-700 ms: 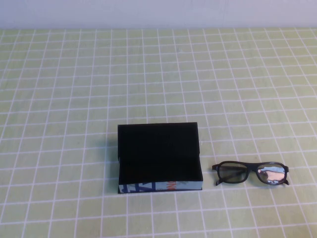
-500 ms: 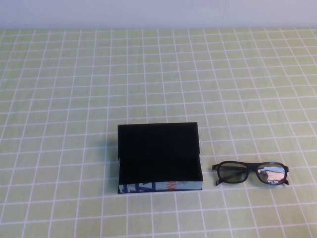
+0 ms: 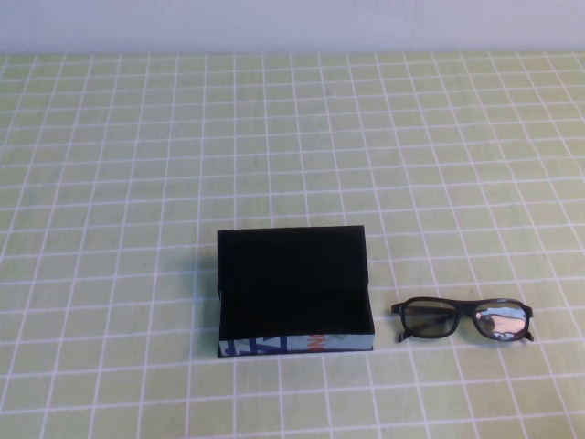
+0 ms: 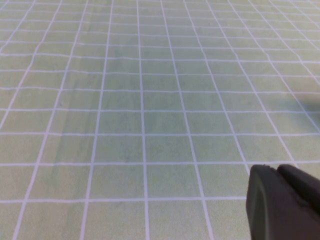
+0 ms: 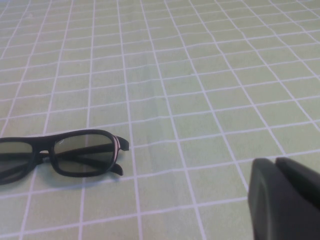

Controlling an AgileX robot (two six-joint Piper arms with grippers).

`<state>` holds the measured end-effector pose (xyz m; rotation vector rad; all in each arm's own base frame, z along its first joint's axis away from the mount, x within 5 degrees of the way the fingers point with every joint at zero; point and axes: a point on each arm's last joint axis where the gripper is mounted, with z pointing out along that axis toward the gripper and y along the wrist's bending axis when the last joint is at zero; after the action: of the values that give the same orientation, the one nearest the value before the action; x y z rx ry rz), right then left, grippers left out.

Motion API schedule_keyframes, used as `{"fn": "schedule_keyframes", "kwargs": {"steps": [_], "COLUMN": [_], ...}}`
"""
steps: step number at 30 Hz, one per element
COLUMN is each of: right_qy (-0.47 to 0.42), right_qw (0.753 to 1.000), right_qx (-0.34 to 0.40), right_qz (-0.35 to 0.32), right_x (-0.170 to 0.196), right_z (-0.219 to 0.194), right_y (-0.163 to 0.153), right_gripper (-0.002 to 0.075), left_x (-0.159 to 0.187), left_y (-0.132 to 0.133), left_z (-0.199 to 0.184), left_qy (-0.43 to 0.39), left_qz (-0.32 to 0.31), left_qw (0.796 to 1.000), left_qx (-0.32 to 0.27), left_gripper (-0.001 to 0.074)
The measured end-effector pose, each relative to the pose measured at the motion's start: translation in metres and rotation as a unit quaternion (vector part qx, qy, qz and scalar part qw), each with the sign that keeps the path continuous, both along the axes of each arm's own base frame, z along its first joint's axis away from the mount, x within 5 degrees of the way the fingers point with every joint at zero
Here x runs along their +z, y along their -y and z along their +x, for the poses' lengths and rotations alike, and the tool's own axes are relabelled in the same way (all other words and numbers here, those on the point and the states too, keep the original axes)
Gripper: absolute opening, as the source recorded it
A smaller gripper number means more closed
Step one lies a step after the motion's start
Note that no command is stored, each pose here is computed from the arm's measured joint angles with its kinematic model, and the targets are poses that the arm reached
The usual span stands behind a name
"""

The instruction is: Return glasses to glasses case

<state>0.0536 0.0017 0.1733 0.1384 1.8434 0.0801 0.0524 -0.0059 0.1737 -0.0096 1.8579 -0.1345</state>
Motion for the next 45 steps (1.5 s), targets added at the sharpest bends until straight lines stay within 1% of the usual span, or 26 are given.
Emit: {"fn": "schedule_keyframes", "kwargs": {"steps": [10,16,24,33,35,37,42,45], "right_qy": [0.008,0.045,0.148,0.166,0.188,0.23,0.353,0.394], "right_qw": [1.0,0.999,0.988,0.985,0.981,0.971,0.931,0.914], "right_qx": [-0.002,-0.01,-0.032,-0.037,-0.043,-0.055,-0.089,-0.097], "right_qz": [-0.001,-0.004,-0.012,0.0,0.005,0.012,0.017,0.02], "right_x": [0.001,0.008,0.026,0.03,0.034,0.041,0.063,0.071], "right_z": [0.0,0.002,0.003,0.003,0.003,0.001,-0.007,-0.011], "right_y": [0.0,0.002,0.006,0.007,0.008,0.01,0.016,0.018], "right_gripper": [-0.0018,-0.0018,-0.0018,-0.0018,-0.0018,-0.0018,-0.0018,-0.0018], "left_x": [0.0,0.0,0.0,0.0,0.0,0.0,0.0,0.0], "left_y": [0.0,0.0,0.0,0.0,0.0,0.0,0.0,0.0], "left_z": [0.0,0.0,0.0,0.0,0.0,0.0,0.0,0.0], "left_qy": [0.0,0.0,0.0,0.0,0.0,0.0,0.0,0.0], "left_qz": [0.0,0.0,0.0,0.0,0.0,0.0,0.0,0.0], "left_qw": [1.0,1.0,1.0,1.0,1.0,1.0,1.0,1.0], "left_qx": [0.0,0.0,0.0,0.0,0.0,0.0,0.0,0.0], "left_gripper": [-0.0004,-0.0004,-0.0004,-0.0004,-0.0004,-0.0004,-0.0004,-0.0004]}}
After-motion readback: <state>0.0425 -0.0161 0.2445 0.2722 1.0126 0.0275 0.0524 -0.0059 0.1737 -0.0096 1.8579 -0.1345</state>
